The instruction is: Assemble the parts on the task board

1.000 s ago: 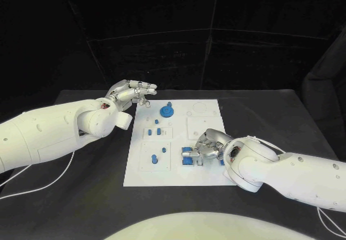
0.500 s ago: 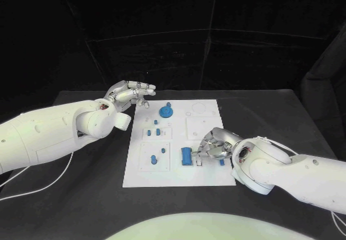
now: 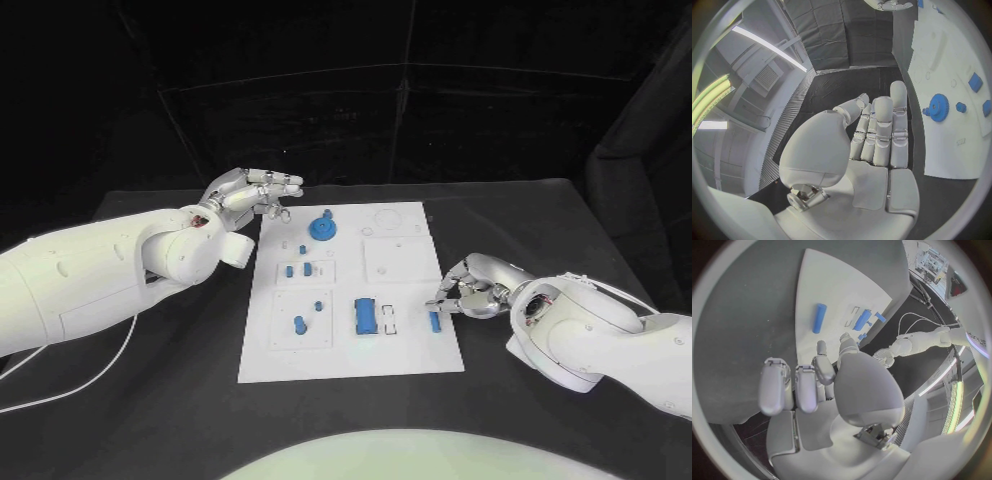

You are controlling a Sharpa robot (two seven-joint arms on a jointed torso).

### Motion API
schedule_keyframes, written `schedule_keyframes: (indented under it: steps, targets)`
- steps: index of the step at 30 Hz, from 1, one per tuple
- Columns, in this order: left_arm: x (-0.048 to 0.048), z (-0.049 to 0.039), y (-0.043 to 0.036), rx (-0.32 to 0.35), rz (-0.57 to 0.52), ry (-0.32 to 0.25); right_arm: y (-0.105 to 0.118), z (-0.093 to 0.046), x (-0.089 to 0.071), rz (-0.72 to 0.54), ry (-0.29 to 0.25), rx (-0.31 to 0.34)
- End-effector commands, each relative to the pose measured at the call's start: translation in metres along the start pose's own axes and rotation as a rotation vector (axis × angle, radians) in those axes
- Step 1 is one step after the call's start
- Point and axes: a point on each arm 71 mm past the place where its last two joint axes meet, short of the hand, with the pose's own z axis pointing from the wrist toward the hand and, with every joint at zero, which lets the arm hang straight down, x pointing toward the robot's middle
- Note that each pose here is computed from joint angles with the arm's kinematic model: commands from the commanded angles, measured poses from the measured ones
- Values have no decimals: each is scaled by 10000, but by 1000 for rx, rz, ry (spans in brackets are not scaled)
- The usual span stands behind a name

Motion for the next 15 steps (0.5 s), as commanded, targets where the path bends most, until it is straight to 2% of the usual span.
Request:
schedule_keyframes:
  steps: [1, 15]
  targets:
    - [11, 1, -11, 7, -7, 11, -41, 5, -12, -92, 1, 26]
    - [13, -6, 6, 3, -8, 14, -28, 119, 71, -171, 53, 62]
